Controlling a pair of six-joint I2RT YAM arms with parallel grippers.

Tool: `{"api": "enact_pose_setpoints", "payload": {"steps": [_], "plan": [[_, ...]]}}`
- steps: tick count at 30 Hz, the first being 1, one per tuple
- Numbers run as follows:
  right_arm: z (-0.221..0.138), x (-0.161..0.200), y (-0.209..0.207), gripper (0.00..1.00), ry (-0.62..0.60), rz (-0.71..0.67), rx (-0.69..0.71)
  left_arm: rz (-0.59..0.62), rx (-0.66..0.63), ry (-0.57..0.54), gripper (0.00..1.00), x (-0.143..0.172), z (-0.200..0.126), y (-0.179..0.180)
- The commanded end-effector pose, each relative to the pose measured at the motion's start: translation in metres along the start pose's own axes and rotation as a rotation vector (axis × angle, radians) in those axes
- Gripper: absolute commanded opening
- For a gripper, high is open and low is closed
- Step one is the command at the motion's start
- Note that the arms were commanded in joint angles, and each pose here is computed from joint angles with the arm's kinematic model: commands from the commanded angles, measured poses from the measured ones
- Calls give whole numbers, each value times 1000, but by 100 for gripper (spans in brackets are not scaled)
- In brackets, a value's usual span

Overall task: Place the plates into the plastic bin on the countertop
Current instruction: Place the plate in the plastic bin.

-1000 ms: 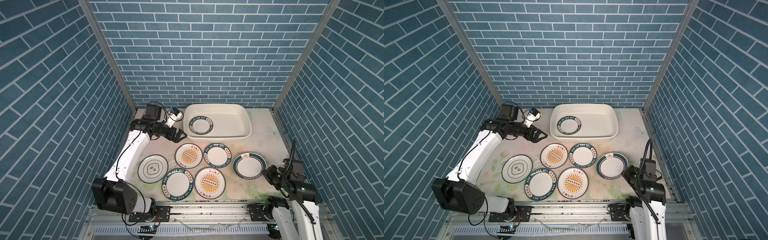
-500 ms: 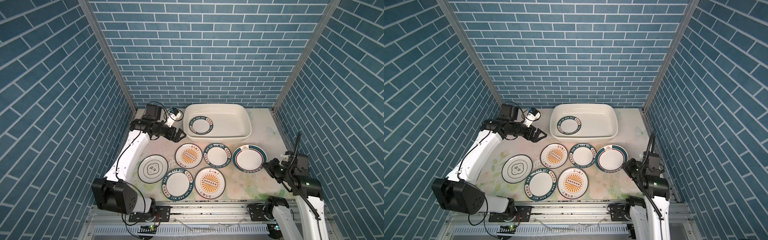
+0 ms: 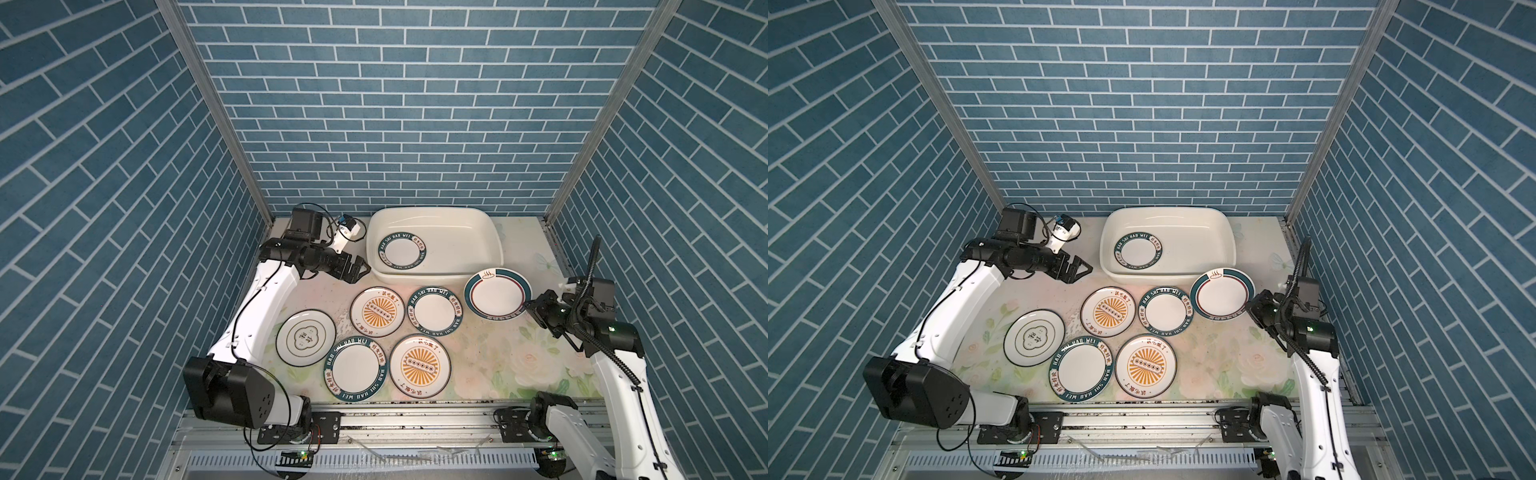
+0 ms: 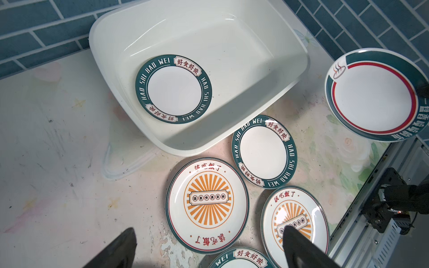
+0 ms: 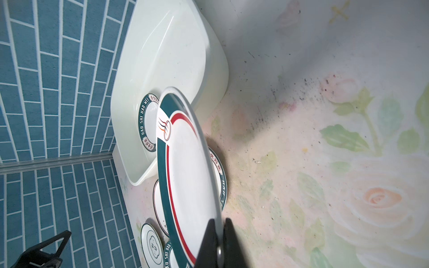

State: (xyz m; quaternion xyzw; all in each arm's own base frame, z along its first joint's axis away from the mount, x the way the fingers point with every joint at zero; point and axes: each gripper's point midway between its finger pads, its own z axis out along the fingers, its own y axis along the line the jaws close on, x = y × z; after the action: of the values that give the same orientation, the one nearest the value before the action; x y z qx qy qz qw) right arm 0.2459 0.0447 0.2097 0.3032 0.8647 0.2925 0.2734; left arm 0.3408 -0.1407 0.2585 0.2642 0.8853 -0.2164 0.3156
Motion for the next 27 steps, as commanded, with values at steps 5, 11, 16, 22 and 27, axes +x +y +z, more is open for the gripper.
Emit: {"api": "enact_pose_setpoints", "payload": {"steps": [5, 11, 16, 22, 27], "plan": [[4, -31, 45, 2, -36, -75, -107, 11, -26, -30, 99, -6, -11, 1], [24, -39, 64, 2, -18, -124, -105, 4, -31, -34, 100, -5, -13, 3], [50, -43, 92, 2, 3, -171, -125, -8, -41, -40, 100, -6, -14, 7], [85, -53, 133, 2, 27, -214, -164, -27, -54, -53, 99, -7, -18, 13], [122, -60, 166, 2, 51, -245, -194, -35, -62, -59, 100, -6, -20, 18]]}}
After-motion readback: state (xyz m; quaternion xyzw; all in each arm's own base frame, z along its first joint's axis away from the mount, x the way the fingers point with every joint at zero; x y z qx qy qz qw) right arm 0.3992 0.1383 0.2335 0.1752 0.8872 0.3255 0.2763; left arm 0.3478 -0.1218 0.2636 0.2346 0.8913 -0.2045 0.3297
